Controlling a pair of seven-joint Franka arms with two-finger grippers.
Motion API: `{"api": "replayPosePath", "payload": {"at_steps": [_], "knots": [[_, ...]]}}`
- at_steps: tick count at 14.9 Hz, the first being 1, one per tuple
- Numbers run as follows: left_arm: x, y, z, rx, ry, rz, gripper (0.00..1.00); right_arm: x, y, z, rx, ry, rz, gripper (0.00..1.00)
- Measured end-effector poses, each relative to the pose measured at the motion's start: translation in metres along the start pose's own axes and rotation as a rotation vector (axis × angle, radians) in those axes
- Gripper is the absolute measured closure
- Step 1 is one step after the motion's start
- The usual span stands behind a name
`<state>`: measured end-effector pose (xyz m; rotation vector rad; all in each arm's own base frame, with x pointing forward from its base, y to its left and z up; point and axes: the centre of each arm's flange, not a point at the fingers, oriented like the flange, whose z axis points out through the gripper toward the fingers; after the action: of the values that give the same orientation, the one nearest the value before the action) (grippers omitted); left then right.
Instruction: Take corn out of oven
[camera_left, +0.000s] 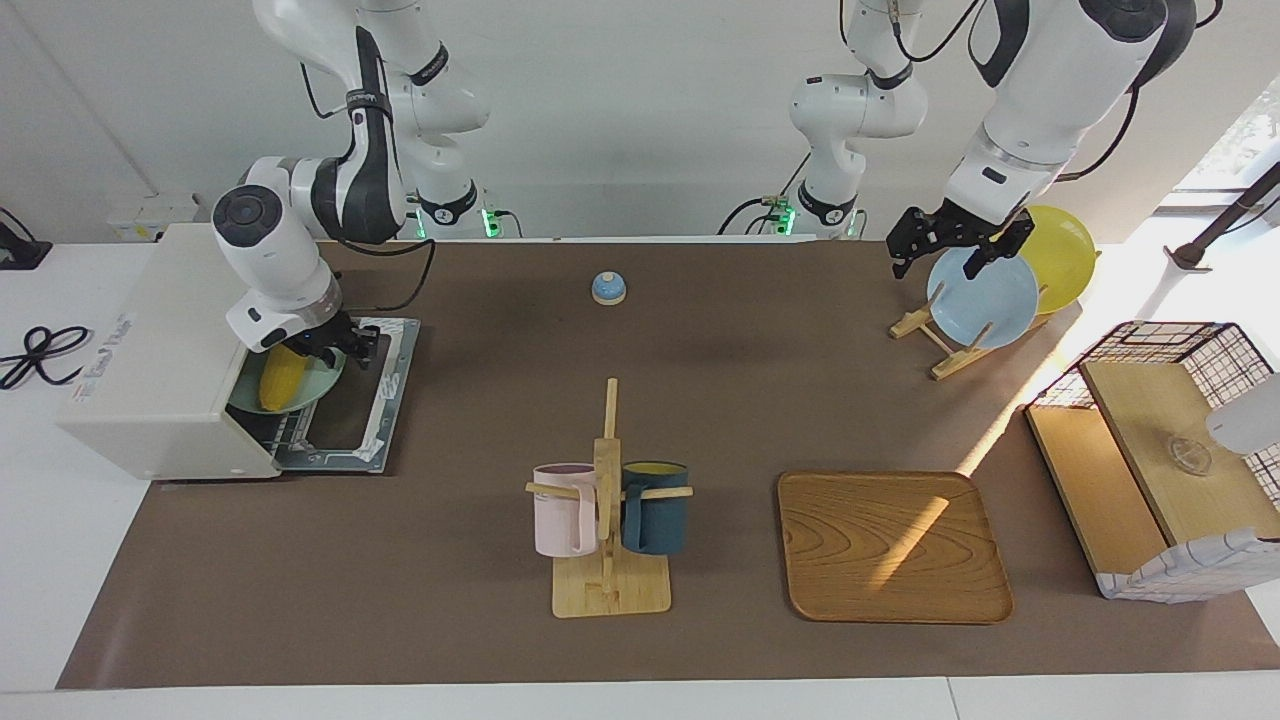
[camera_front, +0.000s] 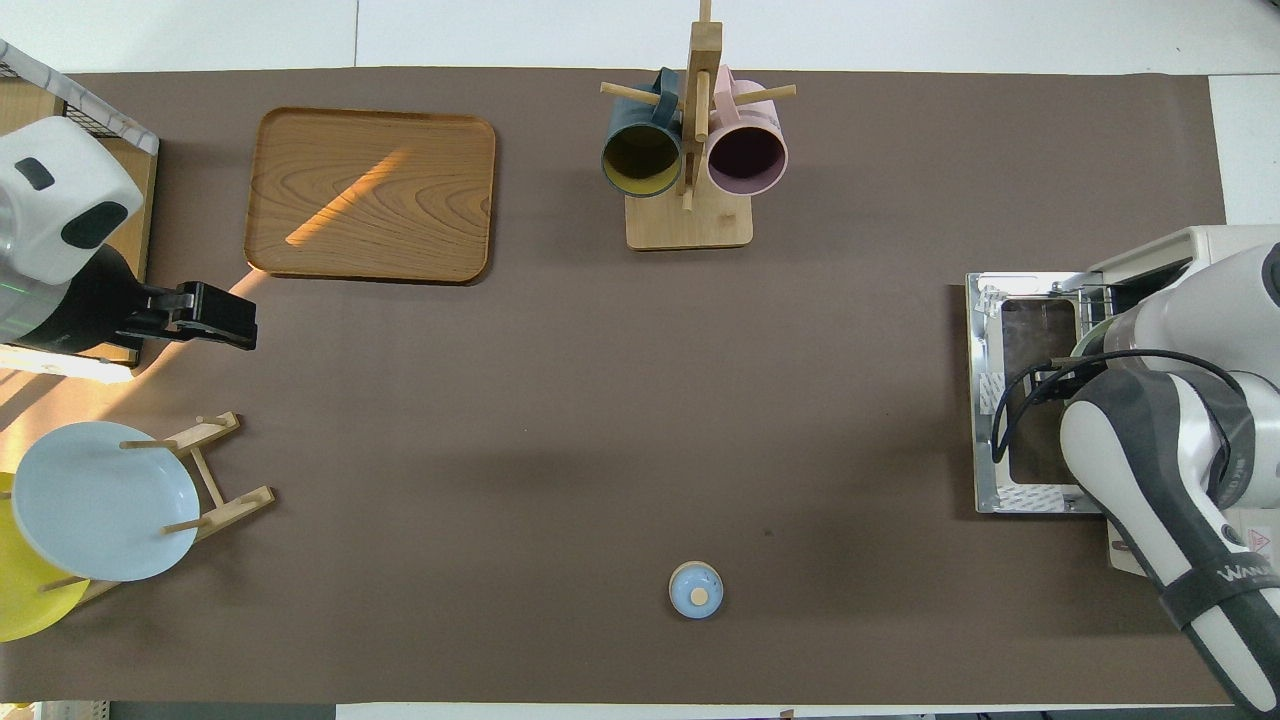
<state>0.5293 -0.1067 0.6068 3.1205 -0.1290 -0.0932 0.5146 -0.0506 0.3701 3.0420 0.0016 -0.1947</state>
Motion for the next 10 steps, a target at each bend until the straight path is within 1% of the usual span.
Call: {"api": "replayPosePath", "payload": {"at_steps": [1, 2, 3, 4, 5, 6, 8, 10], "knots": [[0.0, 0.0, 0.0, 0.0, 0.0, 0.0, 0.0, -0.001, 0.0, 0.002, -0.003, -0.003, -0.01, 0.52], [0.0, 0.0, 0.0, 0.0, 0.0, 0.0, 0.0, -0.002, 0.001, 0.004, -0.005, -0.006, -0.014, 0.58], [0.0, 0.0, 0.0, 0.0, 0.0, 0.0, 0.0, -0.002, 0.001, 0.004, -0.006, -0.007, -0.015, 0.69], [0.0, 0.0, 0.0, 0.0, 0.0, 0.0, 0.0, -0.002, 0.001, 0.004, -0.007, -0.007, -0.016, 0.83], [0.0, 0.0, 0.0, 0.0, 0.0, 0.0, 0.0, -0.003, 0.001, 0.003, -0.009, -0.005, -0.018, 0.93], [0.0, 0.0, 0.0, 0.0, 0.0, 0.0, 0.0, -0.003, 0.001, 0.0, -0.015, 0.001, -0.023, 0.97], [0.0, 0.0, 0.0, 0.0, 0.0, 0.0, 0.0, -0.004, -0.006, -0.006, -0.022, 0.01, -0.042, 0.97], [0.0, 0.0, 0.0, 0.0, 0.0, 0.0, 0.0, -0.003, -0.027, -0.009, -0.035, 0.017, -0.088, 0.97]]}}
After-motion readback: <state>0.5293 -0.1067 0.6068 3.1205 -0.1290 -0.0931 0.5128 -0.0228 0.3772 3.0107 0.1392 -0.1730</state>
